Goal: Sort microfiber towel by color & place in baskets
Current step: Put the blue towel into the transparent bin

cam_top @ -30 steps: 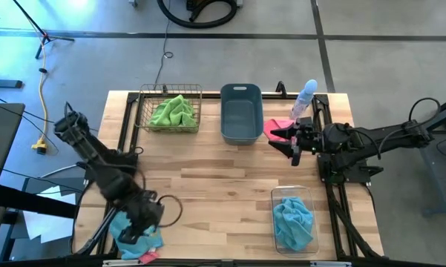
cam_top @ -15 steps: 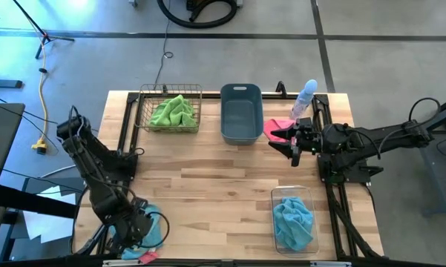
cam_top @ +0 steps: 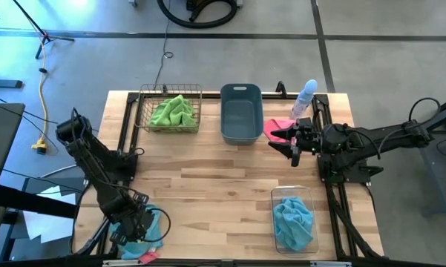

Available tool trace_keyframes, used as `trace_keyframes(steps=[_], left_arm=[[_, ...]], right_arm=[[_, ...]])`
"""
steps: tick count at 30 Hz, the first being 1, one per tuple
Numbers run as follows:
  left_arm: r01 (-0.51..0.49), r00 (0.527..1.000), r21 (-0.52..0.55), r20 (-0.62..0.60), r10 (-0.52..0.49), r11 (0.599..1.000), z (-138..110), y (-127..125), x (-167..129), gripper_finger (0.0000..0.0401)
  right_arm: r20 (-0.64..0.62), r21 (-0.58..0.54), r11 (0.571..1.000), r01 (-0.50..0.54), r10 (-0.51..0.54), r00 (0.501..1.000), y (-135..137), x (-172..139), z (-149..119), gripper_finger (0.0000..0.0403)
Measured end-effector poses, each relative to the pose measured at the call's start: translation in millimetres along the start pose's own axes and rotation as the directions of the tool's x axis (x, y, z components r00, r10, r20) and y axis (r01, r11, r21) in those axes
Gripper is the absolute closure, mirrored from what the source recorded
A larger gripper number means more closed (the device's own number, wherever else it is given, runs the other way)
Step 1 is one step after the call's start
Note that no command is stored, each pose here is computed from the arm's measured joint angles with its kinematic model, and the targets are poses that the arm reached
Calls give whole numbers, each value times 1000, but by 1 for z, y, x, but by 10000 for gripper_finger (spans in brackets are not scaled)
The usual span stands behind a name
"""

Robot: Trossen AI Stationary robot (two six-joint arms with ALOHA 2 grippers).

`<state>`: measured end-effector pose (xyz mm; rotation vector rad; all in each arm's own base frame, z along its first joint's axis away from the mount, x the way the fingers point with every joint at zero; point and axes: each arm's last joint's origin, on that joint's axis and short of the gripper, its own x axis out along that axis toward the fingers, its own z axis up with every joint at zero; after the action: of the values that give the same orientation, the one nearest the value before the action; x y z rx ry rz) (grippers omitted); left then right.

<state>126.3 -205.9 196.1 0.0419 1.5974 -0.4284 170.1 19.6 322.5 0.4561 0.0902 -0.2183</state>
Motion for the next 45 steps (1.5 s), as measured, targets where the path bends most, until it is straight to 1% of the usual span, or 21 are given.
trace_keyframes(steps=[8, 14, 17, 19, 21, 24, 27, 29, 31, 34, 38, 41, 45], left_arm=[[-17, 1000, -4, -8, 17, 1000, -5, 8, 14, 156], [-3, 1000, 1, 10, 3, 1000, -5, 11, 21, 156], [1, 1000, 2, 15, -1, 1000, -6, 12, 23, 163], [5, 1000, 3, 17, -5, 1000, -6, 11, 23, 179], [10, 1000, 3, 11, -10, 1000, -6, 11, 23, 204], [16, 1000, 2, 1, -16, 1000, -6, 11, 23, 258], [34, 999, 2, -17, -34, 999, -7, 10, 21, 324], [52, 998, 4, -22, -52, 999, -7, 9, 15, 372], [60, 998, 4, -26, -60, 998, -10, 9, 5, 392], [72, 997, -22, -10, -72, 997, -17, 9, -17, 388], [127, 991, -63, 54, -124, 990, -28, 11, -53, 399], [179, 978, -117, 131, -164, 977, -35, 16, -80, 399], [228, 947, -185, 270, -174, 956, -41, 25, -111, 400]], right_arm=[[-11, -5, 1000, 7, -7, 1000, -1, 0, -1, 153], [-19, -8, 1000, 11, -11, 1000, -1, 0, -2, 153], [-25, -11, 1000, 14, -15, 1000, -1, 0, -3, 153], [-26, -11, 1000, 15, -15, 1000, -1, 0, -3, 153], [-26, -11, 1000, 15, -15, 1000, -1, 0, -3, 153], [-26, -11, 1000, 15, -15, 1000, -1, 0, -3, 153], [-26, -11, 1000, 15, -16, 1000, -2, 0, -3, 153], [-24, -11, 1000, 19, -19, 1000, -2, 0, -3, 153], [-20, -12, 1000, 27, -27, 999, -2, 0, -3, 153], [-17, -13, 999, 37, -37, 999, -2, 0, -3, 153], [-17, -13, 999, 38, -38, 999, -2, 0, -3, 153], [-17, -13, 999, 38, -38, 999, -2, 0, -3, 153], [-17, -13, 999, 38, -38, 999, -2, 0, -3, 153]])
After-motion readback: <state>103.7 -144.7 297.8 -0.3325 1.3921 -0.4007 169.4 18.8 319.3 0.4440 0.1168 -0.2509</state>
